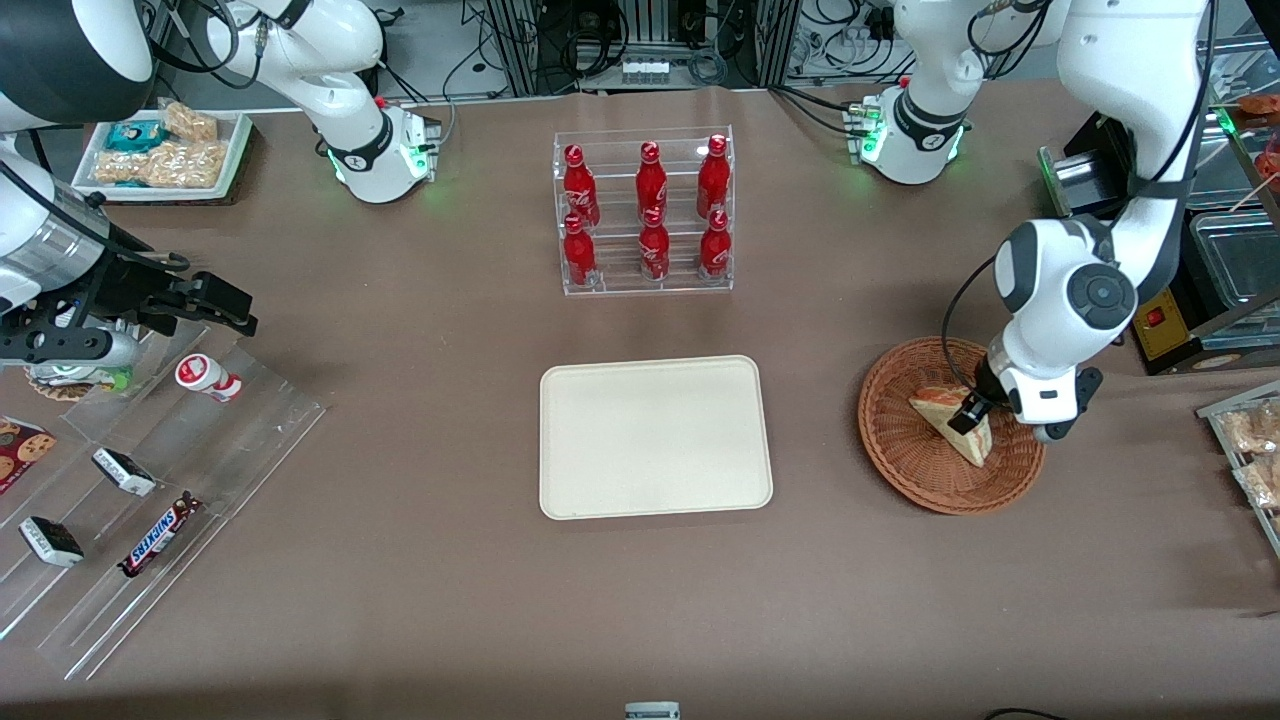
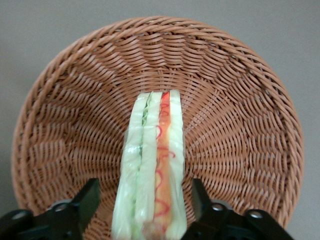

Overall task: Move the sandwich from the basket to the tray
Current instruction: 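Close the left gripper on the wrapped sandwich's edge, then lift the sandwich and carry it with the left gripper over the cream tray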

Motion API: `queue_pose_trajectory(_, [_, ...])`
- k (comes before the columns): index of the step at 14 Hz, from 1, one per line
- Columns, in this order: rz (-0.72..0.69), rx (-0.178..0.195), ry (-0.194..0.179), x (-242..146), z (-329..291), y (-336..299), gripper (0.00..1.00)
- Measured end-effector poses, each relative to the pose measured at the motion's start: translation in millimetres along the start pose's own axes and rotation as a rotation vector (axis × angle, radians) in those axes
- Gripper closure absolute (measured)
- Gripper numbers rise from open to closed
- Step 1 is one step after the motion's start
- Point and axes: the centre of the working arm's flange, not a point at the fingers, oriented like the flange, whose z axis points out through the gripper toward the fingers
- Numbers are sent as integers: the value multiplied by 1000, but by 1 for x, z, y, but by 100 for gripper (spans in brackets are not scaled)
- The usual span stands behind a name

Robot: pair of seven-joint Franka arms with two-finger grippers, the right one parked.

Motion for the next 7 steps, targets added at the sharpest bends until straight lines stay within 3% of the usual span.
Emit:
queue_pose_trajectory(4, [1,13,-10,3,-5,6,67])
queue_pose_trajectory(6, [18,36,-32,5,-29,21,80])
queue_pose_trajectory(7, [39,38,-40,1,-46,37,81])
